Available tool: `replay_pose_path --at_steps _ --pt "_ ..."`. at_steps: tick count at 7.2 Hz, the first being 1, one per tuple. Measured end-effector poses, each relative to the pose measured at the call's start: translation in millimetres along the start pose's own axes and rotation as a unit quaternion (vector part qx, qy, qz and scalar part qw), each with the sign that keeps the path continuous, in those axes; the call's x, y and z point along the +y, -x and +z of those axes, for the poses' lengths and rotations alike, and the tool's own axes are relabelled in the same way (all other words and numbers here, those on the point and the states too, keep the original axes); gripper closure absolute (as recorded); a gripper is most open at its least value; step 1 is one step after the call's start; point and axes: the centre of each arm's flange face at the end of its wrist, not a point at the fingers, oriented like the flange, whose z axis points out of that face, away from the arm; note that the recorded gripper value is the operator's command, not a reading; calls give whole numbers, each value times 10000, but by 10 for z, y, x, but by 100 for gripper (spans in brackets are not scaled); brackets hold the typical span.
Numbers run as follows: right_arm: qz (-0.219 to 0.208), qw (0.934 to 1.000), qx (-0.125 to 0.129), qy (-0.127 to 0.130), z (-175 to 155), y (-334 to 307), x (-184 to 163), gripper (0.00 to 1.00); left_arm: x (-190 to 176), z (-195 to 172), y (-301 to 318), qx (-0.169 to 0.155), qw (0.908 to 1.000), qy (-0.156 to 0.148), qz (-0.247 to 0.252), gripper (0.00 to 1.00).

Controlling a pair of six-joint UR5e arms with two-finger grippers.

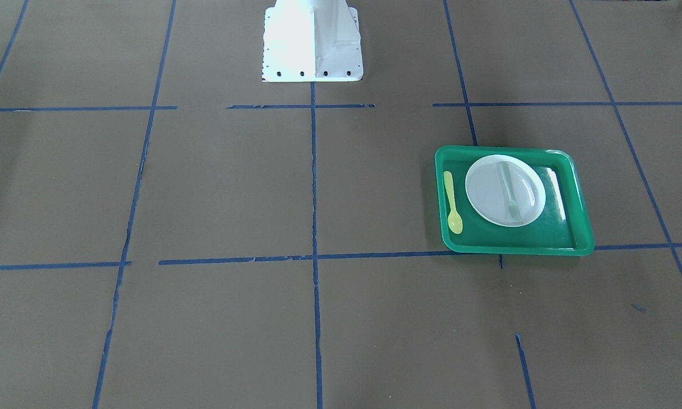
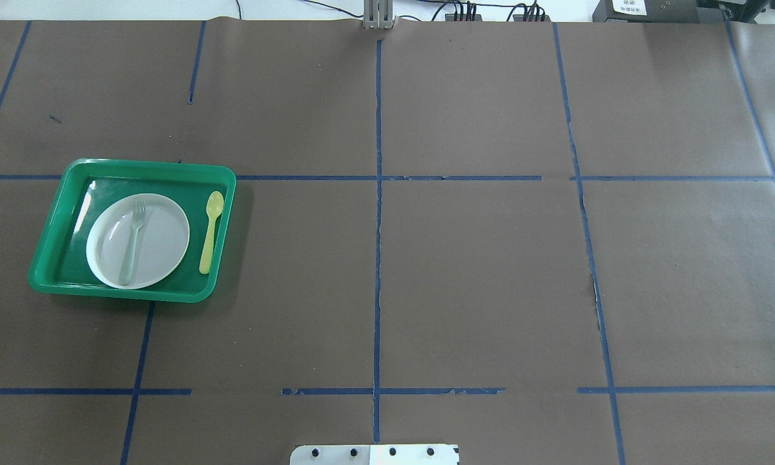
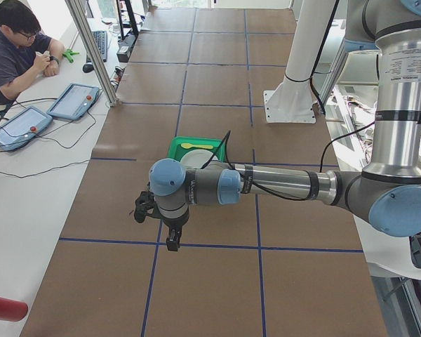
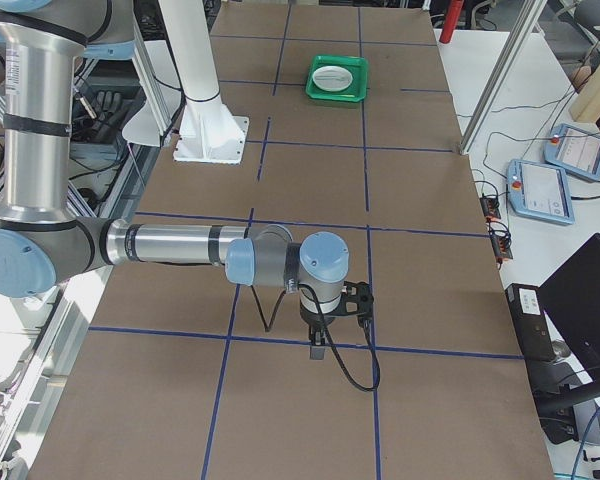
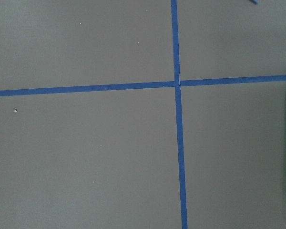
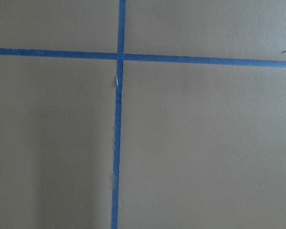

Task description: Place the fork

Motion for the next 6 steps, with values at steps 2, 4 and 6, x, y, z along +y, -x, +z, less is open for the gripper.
replay_pose_path --at_steps 2,4,6 --pt "0 10000 0 0 0 0 0 0 -206 -6 -748 24 9998 -70 189 0" --pt "1 10000 0 0 0 0 0 0 -250 154 -1763 162 9996 -40 246 0" --pt "2 10000 0 0 0 0 0 0 -229 458 -2536 190 9997 -149 45 0"
